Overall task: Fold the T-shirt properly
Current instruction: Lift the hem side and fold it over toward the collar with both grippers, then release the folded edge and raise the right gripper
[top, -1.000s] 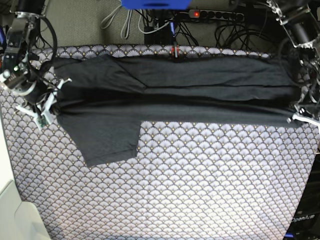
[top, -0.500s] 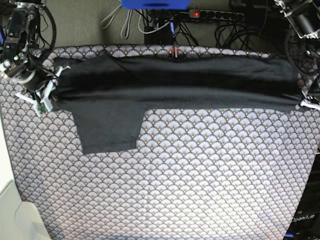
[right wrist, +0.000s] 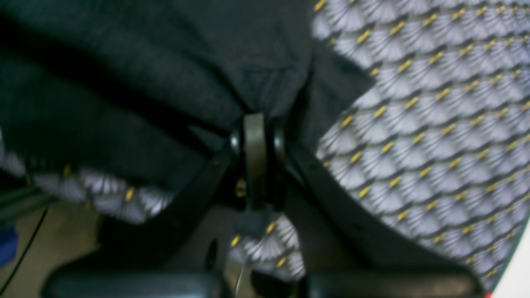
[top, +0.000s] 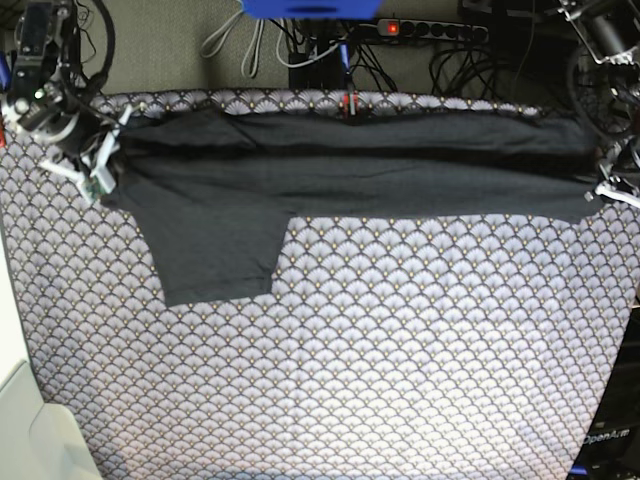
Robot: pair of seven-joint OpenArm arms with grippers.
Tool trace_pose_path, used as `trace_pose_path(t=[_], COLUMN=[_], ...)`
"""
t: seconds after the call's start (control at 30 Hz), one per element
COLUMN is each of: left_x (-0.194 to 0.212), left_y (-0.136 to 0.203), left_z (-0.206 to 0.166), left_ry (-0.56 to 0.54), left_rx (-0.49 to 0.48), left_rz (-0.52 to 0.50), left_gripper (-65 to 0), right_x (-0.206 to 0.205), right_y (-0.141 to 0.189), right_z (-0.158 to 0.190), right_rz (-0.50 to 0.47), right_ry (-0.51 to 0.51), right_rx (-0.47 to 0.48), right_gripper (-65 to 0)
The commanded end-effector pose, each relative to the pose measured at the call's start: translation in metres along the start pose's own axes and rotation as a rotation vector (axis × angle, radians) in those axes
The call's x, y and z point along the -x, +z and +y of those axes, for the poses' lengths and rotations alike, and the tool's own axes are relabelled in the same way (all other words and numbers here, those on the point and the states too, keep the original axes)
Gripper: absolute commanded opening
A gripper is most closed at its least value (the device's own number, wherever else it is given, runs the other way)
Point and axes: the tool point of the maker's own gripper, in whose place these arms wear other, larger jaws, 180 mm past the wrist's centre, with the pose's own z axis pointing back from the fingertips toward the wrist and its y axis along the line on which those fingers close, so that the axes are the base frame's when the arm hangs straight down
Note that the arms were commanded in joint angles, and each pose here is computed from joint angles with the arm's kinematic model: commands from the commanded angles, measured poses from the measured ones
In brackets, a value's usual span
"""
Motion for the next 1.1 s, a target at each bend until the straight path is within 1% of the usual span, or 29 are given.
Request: trace_pose_path(t=[0.0,0.27,0.5,0.67,0.73,0.83,0.97,1.07], left_x=[-0.018,-0.009,-0.008,-0.007,-0.006,-0.001,0.002,0.003], left_y=[0.007,0.007,0.007,0.007,0.007,0.008,0.008,0.008], left_z=[0.007,0.010,0.010,0.009,0.010,0.011,0.011,0.012], left_ry=[-0.018,-0.020,-0.018,-0.019,-0.020,-0.023,-0.023,-0.024], left_rx=[-0.016,-0.024,-0.022,-0.022,-0.022,-0.026,-0.025,-0.028], left_rz=[-0.045,-0.021,-0.018,-0.017,-0.014,0.028,0.055,0.059], left_gripper=[-64.4,-63.2,-53.9,-49.8,-46.8,-42.3,-41.7,-41.7], right_x=[-0.010,-0.008,-0.005,-0.005,-0.005,-0.004,0.003,0.004], right_y=[0.004,0.005,0.005,0.004,0.004,0.005,0.008,0.010], right_z=[-0.006,-0.007,-0.007,-0.006,-0.005,-0.007,-0.009,-0.013], right_rz=[-0.034,-0.028,-0.019,-0.016,-0.016,-0.011,0.007,0.011], right_ry=[0.014,0.010,0.011,0.013,0.014,0.020,0.029,0.029], right_rx=[0.013,0.016,0.019,0.015,0.013,0.015,0.015,0.024], right_gripper=[-64.0,-64.1,-64.0,-63.7,-61.1,-53.4,-42.6,-39.3])
